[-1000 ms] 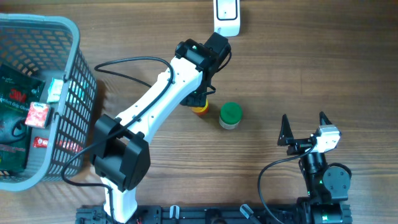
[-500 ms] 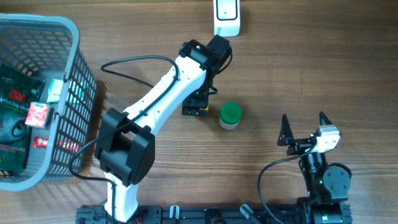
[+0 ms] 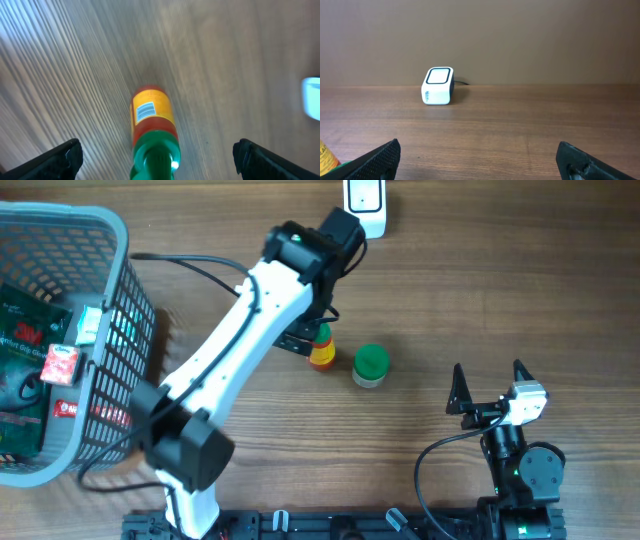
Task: Scan the item barcode
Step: 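Carry the bottle with the left gripper and stand it beside the jar, then reach the left gripper into the basket and grasp the Kleenex tissue pack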
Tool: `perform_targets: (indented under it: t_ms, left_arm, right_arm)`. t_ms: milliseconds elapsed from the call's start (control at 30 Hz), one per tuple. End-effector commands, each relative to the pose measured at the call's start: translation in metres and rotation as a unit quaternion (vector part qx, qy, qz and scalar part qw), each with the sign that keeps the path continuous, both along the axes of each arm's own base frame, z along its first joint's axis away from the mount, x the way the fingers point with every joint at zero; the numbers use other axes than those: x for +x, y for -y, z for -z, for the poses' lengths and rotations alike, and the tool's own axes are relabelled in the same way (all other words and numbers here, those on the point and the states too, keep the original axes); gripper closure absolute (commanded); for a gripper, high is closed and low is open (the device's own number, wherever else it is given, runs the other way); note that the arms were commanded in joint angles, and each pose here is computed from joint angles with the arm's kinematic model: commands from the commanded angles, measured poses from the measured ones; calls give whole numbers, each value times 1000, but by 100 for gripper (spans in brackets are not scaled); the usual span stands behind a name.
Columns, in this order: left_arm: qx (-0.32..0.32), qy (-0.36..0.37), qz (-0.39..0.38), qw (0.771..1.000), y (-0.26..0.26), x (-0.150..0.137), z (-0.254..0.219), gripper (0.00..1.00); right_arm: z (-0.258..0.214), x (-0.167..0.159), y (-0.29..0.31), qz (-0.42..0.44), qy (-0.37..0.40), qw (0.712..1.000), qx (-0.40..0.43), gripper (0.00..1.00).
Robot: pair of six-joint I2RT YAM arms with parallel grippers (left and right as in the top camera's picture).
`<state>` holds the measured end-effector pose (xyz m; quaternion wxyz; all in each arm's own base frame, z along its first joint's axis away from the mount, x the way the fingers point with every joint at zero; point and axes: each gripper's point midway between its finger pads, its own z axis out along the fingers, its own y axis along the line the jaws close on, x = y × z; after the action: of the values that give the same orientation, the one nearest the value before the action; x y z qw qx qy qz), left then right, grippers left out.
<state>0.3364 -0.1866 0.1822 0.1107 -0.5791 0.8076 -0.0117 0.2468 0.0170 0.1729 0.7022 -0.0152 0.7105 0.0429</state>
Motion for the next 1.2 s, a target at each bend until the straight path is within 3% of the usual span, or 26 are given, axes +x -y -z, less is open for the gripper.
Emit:
perform_targets:
  t_ms: [0,133,300,467,567,667,767,1033,1167]
  left_arm:
    - [50,94,34,994,-35,3,-67,0]
    - [95,173,48,979,-66,-3,-118,0]
    - [139,270,8,953,-112,-19,-179,0]
    - [180,345,-106,915,-197,-54,-236,0]
    - [196,352,-189,895,-248,-76,-248,0]
    - [223,335,-271,875,-295,-97,-250,0]
    - [239,296,-307,872,-326,-105,-240,0]
    - [196,166,-339,905,-377,-95,-180,0]
    - [189,94,-363,907,-398,-99,-148,0]
  right_arm:
    - [-2,-1,-2,-6,5,1000,-6,0]
    - [-2,-1,-2,-6,5,1000,-6,0]
    - [-2,-1,-2,-6,5,1000,-6,0]
    - [-2,-1,-2,-6,5,1000,-6,0]
    - [-2,-1,-2,-6,5,1000,-6,0]
    - [-2,-1,-2,-6,5,1000,-6,0]
    - [-2,-1,-2,-6,5,1000,-6,0]
    - [-2,-1,-2,-6,5,1000,-6,0]
    - [-2,-1,-2,-6,5,1000,-6,0]
